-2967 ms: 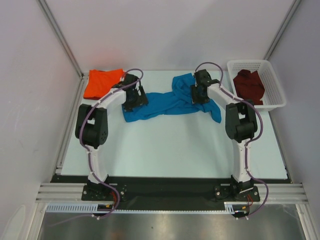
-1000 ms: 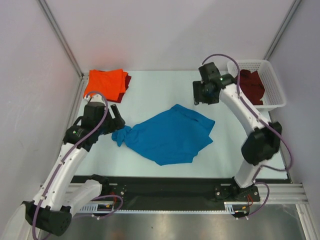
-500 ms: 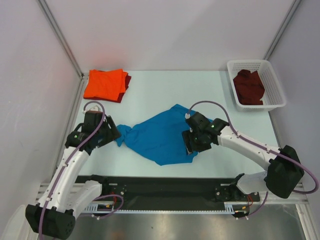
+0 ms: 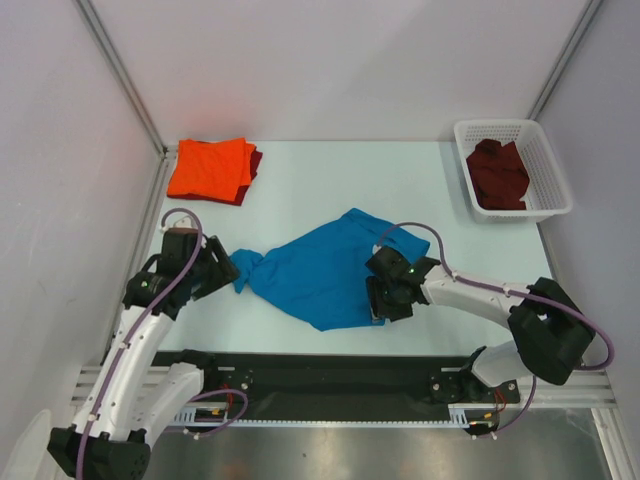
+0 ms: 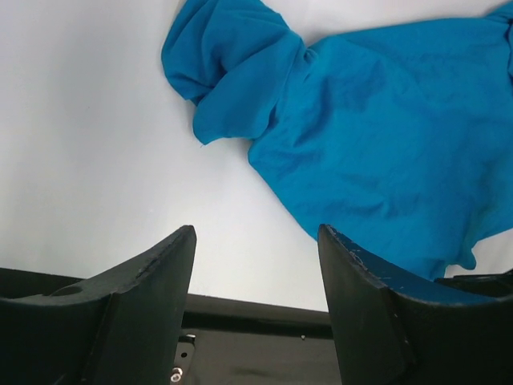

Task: Fold and stack the t-shirts
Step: Flatten the tshirt out

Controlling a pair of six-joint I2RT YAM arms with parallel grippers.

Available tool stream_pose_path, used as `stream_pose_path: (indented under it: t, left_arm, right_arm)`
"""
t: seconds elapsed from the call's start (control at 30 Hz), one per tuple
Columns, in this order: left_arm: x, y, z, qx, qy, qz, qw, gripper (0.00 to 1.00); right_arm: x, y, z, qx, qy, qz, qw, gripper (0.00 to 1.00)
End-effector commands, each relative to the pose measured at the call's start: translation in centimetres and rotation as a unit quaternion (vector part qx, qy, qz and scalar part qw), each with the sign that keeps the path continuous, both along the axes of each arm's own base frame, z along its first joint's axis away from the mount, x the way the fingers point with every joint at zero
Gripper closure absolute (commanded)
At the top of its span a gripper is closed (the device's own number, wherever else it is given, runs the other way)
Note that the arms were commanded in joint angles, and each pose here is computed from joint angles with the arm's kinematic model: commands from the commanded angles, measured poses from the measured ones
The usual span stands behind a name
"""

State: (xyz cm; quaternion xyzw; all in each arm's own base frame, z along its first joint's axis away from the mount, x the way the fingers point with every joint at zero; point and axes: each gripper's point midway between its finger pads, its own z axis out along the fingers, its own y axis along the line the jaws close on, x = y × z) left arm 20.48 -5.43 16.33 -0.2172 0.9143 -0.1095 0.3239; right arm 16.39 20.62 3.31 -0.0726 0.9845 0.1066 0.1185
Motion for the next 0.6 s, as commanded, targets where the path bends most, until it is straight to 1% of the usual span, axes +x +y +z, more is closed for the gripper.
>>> stream_pose_path:
  t: [0.0,0.1,0.17,0.2,0.27,0.3,0.37,0.4,0.43,0.47,0.5,0.53,0.57]
  left_arm:
    - [-0.1,0.4,1.9,-0.004,-0.025,0.013,1.0,0.32]
    - [-0.3,0.6,1.8,0.0,-0.02,0.016,1.0,0.31]
    - [-0.5,0.8,1.9,0.002,-0.02,0.019,1.0,0.31]
    - [-0.5,0.8,2.1,0.002,-0.022,0.02,1.0,0.31]
    - [-0.6,0.9,2.1,0.005,-0.023,0.021,0.999,0.31]
    - [-0.6,0.9,2.3,0.005,-0.026,0.021,0.999,0.31]
    - [-0.6,1.1,2.4,0.01,-0.028,0.021,0.999,0.31]
    - [-0.6,1.1,2.5,0.011,-0.029,0.021,0.999,0.31]
    - [-0.5,1.2,2.6,0.014,-0.03,0.02,0.999,0.31]
    - [-0.4,1.4,2.9,0.018,-0.033,0.021,0.999,0.31]
    - [-0.5,1.5,2.9,0.021,-0.032,0.022,0.999,0.32]
    - [-0.5,1.5,3.0,0.024,-0.033,0.02,0.999,0.32]
    - [-0.4,1.5,3.0,0.025,-0.033,0.017,0.999,0.35]
  right_arm:
    - [1.4,1.1,-0.1,0.019,-0.04,-0.039,0.998,0.48]
    - [1.4,0.6,-1.6,-0.005,-0.029,-0.064,0.997,0.5]
    - [1.5,0.3,-2.0,-0.023,-0.036,-0.075,0.996,0.59]
    - [1.5,0.3,-2.3,-0.028,-0.035,-0.083,0.996,0.66]
    - [1.6,-0.3,-2.5,-0.04,-0.043,-0.09,0.994,0.71]
    - [1.6,-0.4,-2.3,-0.04,-0.048,-0.091,0.994,0.83]
    - [2.1,-0.7,-1.4,-0.041,-0.064,-0.093,0.993,0.96]
    - [2.1,-1.1,-0.7,-0.049,-0.064,-0.092,0.992,1.0]
    - [2.5,-1.3,0.9,-0.044,-0.078,-0.088,0.992,1.0]
    - [4.0,-1.1,3.2,-0.03,-0.096,-0.098,0.99,1.0]
    - [4.2,-2.1,4.5,-0.033,-0.092,-0.102,0.99,1.0]
    - [4.9,-2.5,6.4,-0.019,-0.108,-0.091,0.99,1.0]
    - [5.7,-1.6,8.7,0.022,-0.107,-0.079,0.991,1.0]
